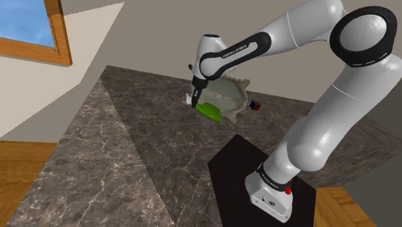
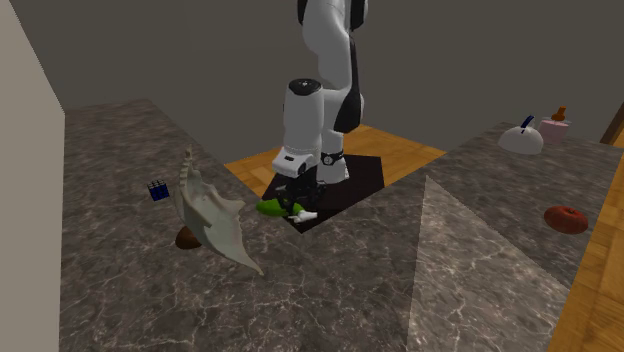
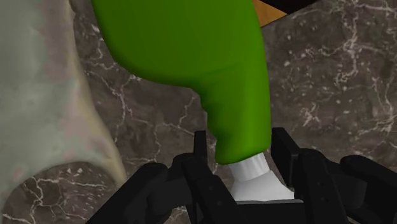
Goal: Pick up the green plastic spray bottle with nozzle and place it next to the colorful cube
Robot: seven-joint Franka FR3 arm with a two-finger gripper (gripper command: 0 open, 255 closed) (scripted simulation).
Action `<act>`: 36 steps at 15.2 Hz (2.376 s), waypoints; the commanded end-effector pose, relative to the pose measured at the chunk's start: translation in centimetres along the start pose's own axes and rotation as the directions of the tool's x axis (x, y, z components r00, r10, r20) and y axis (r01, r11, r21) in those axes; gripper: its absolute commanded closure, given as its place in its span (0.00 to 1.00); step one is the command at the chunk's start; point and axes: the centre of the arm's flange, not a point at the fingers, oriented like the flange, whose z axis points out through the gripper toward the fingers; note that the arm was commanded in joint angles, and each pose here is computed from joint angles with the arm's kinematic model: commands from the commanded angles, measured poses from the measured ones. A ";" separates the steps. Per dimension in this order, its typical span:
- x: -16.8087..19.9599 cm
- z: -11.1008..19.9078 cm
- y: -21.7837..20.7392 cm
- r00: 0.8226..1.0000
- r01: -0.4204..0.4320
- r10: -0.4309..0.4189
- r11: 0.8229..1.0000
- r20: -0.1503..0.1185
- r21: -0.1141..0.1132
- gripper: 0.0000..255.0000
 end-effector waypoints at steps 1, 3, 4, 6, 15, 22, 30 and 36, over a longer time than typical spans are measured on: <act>-1.9 -0.1 1.0 1.000 0.000 0.000 1.000 0.000 0.000 1.00; -4.1 0.1 2.3 1.000 0.000 0.000 1.000 0.000 0.000 1.00; -5.3 0.2 3.0 1.000 0.000 0.000 1.000 0.000 0.000 1.00; -7.6 0.3 4.3 1.000 0.000 0.000 1.000 0.000 0.000 1.00; -17.9 1.1 10.2 1.000 0.000 0.000 1.000 0.000 0.000 1.00; -25.9 1.8 14.7 1.000 0.000 0.000 1.000 0.000 0.000 1.00; -35.0 2.5 20.0 1.000 0.000 0.000 1.000 0.000 0.000 1.00; -41.9 3.0 23.9 1.000 0.000 0.000 1.000 0.000 0.000 1.00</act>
